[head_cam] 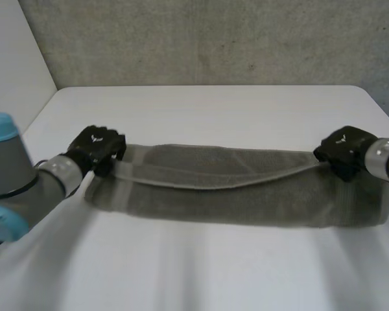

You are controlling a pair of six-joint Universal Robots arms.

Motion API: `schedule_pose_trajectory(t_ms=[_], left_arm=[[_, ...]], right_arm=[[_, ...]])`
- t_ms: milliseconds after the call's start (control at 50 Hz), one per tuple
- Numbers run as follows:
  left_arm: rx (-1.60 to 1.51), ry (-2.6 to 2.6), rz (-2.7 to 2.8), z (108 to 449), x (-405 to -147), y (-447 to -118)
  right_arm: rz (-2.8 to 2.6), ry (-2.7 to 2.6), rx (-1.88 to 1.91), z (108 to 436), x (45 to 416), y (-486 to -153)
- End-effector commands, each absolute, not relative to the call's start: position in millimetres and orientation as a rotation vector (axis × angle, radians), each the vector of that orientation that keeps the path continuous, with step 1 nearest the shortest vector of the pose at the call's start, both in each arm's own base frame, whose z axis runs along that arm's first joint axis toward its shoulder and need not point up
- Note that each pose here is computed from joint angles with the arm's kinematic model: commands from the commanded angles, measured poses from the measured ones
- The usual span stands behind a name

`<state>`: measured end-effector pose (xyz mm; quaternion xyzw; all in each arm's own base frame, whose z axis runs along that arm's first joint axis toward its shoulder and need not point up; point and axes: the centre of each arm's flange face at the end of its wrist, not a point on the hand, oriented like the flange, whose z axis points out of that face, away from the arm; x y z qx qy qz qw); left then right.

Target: Fold the laundry

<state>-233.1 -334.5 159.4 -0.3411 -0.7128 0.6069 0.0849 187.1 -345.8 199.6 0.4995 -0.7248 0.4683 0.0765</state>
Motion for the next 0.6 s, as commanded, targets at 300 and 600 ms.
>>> schedule_pose_trajectory(t_ms=[300,600], left_arm=[[-0.982,-2.102,1.933,117.9,-266.5,-407.3],[-0.973,-2.112,1.963,121.5,-274.4,-409.2]], right_arm=[[1.436,-2.041,1.409,155.1,211.4,-407.2],[1.512,-2.120,1.181,159.8,207.6,-423.7]])
